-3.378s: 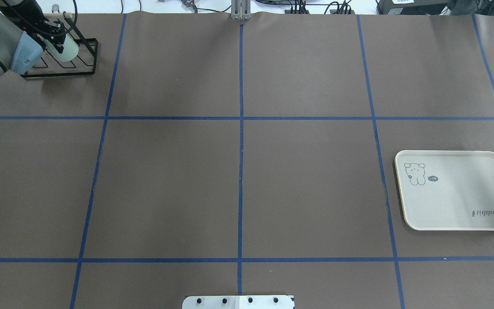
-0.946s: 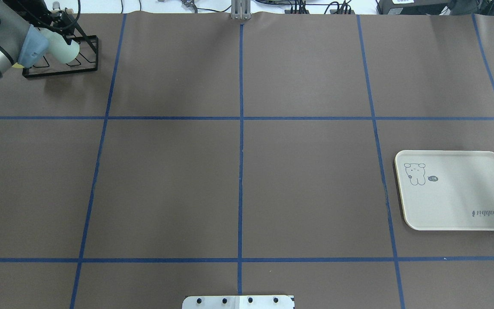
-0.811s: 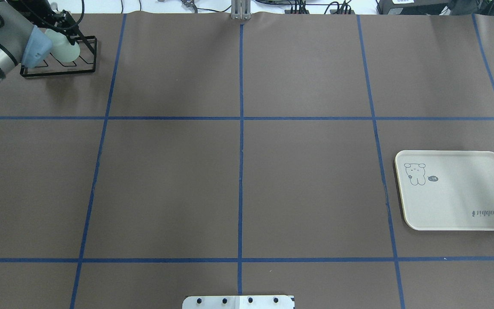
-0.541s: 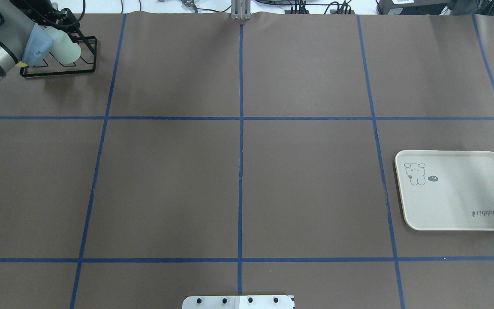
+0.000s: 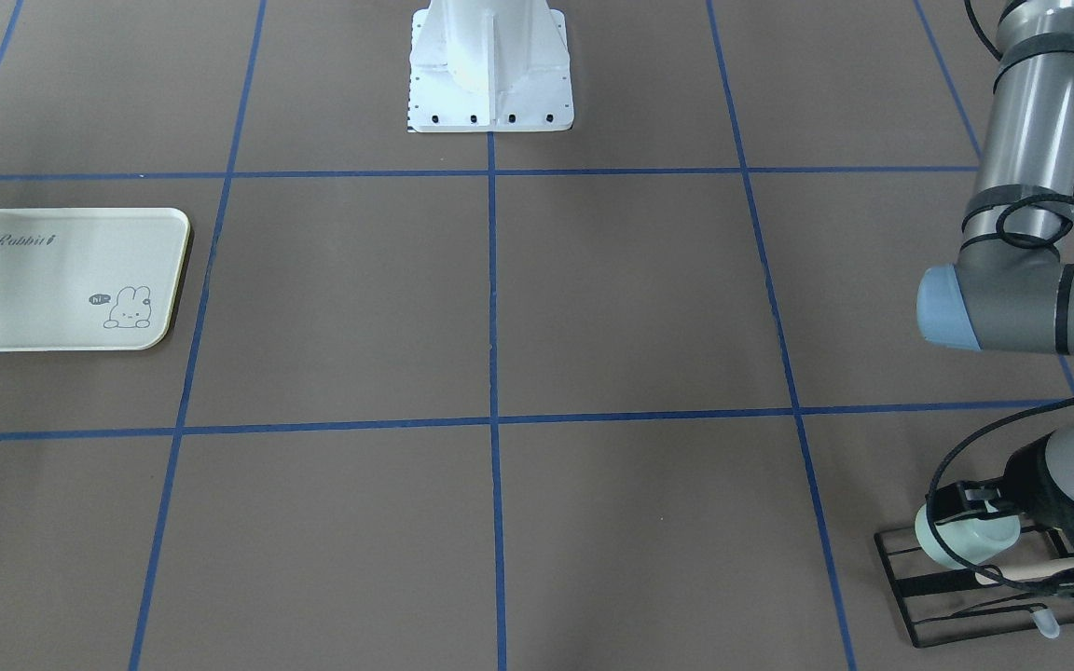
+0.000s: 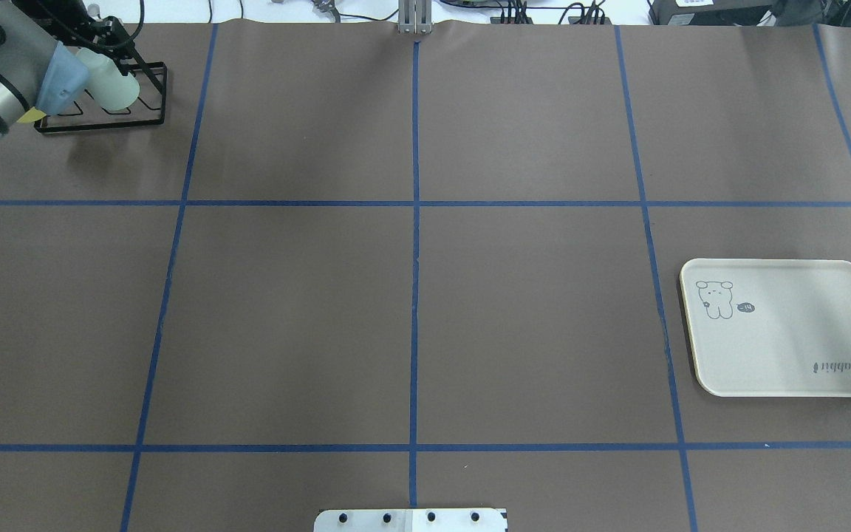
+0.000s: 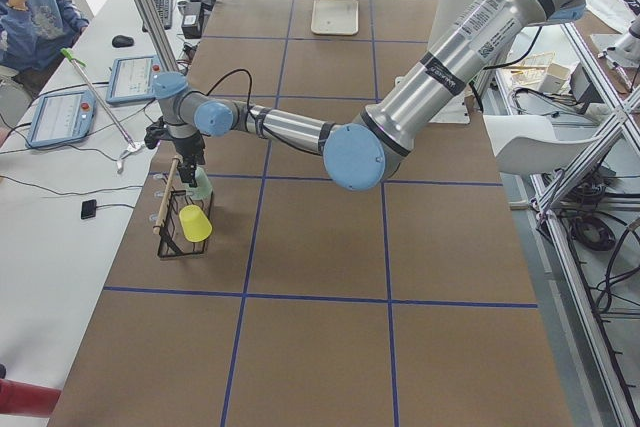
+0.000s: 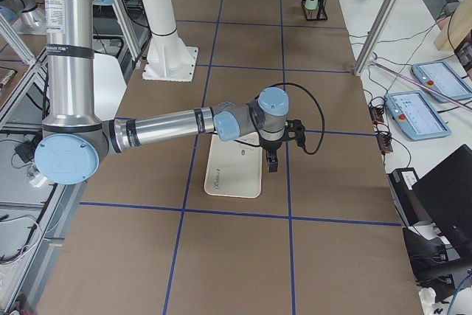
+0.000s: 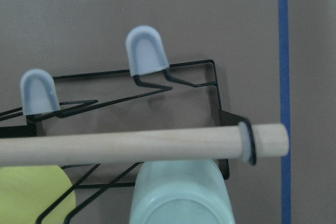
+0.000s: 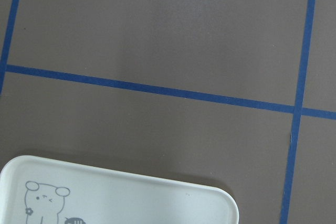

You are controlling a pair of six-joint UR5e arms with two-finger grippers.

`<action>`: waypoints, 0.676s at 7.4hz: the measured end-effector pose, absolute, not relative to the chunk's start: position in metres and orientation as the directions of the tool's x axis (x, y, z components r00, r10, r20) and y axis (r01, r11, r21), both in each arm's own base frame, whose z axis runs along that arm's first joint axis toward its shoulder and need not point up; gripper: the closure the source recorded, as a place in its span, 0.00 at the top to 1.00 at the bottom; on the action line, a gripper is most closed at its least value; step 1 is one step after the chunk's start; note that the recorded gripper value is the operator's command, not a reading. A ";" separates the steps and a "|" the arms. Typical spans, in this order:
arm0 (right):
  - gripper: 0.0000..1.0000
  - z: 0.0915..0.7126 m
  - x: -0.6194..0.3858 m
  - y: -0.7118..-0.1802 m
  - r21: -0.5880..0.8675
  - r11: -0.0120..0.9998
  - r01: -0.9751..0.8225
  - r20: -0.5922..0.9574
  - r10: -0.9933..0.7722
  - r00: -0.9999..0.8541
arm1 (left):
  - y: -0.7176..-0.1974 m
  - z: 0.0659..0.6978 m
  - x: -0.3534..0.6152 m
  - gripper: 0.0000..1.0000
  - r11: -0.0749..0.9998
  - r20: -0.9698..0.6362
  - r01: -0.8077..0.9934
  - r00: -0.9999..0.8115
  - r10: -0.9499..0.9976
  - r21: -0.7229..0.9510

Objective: Left arm grabs green cup and hands to right arm on tray

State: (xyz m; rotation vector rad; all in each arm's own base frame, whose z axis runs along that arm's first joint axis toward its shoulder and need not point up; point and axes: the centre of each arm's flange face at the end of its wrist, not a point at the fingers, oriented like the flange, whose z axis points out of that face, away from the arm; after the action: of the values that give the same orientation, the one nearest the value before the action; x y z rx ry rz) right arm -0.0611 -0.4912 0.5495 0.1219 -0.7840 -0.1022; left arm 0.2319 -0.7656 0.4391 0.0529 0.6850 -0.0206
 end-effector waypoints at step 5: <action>1.00 0.551 -0.061 -0.490 0.144 0.988 0.047 0.697 -0.135 0.704 | -0.766 0.437 0.232 0.00 0.998 -0.633 0.041 0.774 -0.006 0.041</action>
State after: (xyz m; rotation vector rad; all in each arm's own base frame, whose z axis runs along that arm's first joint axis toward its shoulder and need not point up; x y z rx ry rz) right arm -0.0609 -0.4899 0.5510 0.1188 -0.7834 -0.1013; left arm 0.2322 -0.7663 0.4368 0.0531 0.6855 -0.0256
